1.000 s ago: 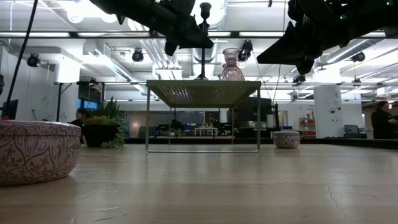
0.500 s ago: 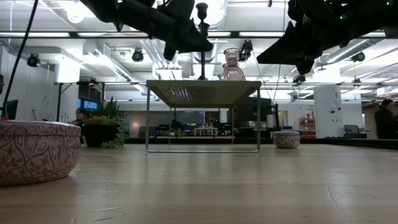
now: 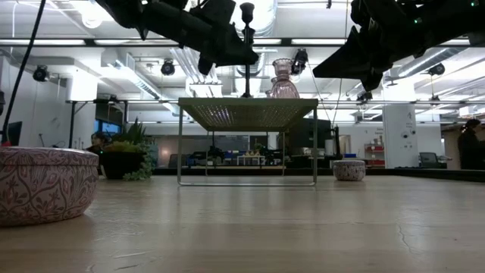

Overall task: Pick & Place candle stick holders
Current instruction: Put the black candle holder on the shelf aligned with the other black candle holder, then put the blue patterned scented candle on the shelf

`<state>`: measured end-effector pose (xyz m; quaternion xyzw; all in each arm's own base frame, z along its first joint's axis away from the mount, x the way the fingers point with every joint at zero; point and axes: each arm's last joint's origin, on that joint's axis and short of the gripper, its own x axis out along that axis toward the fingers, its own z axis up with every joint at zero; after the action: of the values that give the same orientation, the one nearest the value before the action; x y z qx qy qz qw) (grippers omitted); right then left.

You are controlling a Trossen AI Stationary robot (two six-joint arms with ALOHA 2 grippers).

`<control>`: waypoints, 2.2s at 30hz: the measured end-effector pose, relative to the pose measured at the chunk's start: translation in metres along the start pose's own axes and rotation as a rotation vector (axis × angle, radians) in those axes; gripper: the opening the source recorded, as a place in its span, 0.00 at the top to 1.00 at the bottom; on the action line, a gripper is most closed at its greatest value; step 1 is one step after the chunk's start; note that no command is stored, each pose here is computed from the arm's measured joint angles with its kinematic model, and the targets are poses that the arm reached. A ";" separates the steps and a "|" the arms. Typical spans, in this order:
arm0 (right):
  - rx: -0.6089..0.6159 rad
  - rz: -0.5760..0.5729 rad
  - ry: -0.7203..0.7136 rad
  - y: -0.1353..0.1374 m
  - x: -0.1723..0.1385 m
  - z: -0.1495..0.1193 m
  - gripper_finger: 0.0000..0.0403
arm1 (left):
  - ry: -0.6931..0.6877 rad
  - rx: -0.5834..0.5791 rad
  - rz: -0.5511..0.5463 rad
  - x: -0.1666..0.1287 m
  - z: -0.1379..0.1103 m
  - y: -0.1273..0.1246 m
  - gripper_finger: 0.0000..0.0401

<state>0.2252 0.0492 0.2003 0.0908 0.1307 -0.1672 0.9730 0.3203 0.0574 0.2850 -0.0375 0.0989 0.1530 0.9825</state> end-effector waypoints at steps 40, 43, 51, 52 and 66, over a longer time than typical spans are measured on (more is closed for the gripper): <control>0.000 0.000 0.000 0.000 0.000 0.000 0.98 | 0.027 -0.084 -0.227 -0.111 -0.046 0.000 0.50; 0.000 0.000 0.000 0.000 0.000 0.000 0.98 | 0.066 -0.087 -0.327 -0.119 -0.061 -0.006 0.50; 0.000 0.000 0.000 0.000 0.000 0.000 0.98 | 0.080 -0.242 -0.388 -0.125 -0.090 -0.012 0.50; 0.000 0.000 0.000 0.000 0.000 0.000 0.98 | 0.075 -0.260 -0.388 -0.124 -0.092 -0.011 0.50; 0.000 0.000 0.000 0.000 0.000 0.000 0.98 | 0.360 -0.279 -0.325 -0.129 -0.086 -0.024 0.32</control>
<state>0.2252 0.0491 0.2003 0.0908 0.1307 -0.1672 0.9730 0.1911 -0.0123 0.2284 -0.2143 0.2426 -0.0037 0.9462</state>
